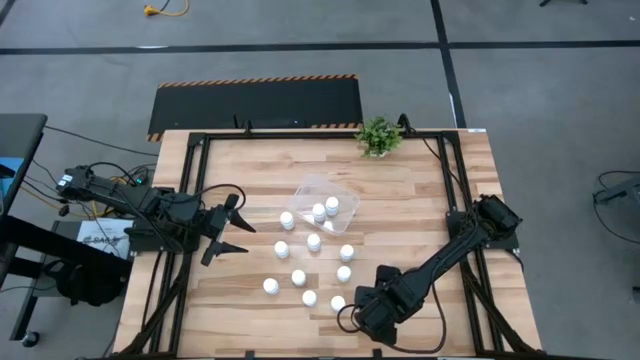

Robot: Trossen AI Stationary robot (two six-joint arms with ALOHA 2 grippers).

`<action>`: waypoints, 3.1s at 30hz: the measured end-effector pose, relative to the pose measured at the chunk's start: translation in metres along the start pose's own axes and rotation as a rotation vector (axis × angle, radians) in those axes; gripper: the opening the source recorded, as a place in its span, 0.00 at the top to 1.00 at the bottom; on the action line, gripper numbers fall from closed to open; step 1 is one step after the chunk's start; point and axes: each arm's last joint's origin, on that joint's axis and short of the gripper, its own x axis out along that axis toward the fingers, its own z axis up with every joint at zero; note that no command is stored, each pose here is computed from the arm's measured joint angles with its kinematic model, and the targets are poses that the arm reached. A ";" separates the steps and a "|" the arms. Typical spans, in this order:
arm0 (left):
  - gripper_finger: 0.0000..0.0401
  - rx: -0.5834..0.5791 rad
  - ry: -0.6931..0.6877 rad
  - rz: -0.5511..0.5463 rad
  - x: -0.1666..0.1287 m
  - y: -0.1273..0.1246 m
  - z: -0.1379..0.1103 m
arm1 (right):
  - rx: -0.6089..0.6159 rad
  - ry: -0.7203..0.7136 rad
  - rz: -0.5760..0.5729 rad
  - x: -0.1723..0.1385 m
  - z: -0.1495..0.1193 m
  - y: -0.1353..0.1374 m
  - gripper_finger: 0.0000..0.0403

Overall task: Pick and place pill bottles into a basket
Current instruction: Put the pill bottle into the bin

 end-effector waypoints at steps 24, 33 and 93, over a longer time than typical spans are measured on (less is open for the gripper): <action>0.37 -0.005 0.001 -0.002 0.000 0.000 0.000 | -0.037 0.042 -0.001 0.018 0.007 -0.001 0.40; 0.37 -0.005 0.000 -0.002 0.000 0.000 0.000 | -0.036 0.041 -0.001 0.018 0.007 -0.001 0.55; 0.37 -0.008 0.000 -0.003 0.000 0.000 0.000 | -0.020 0.114 -0.036 -0.029 0.063 -0.095 0.56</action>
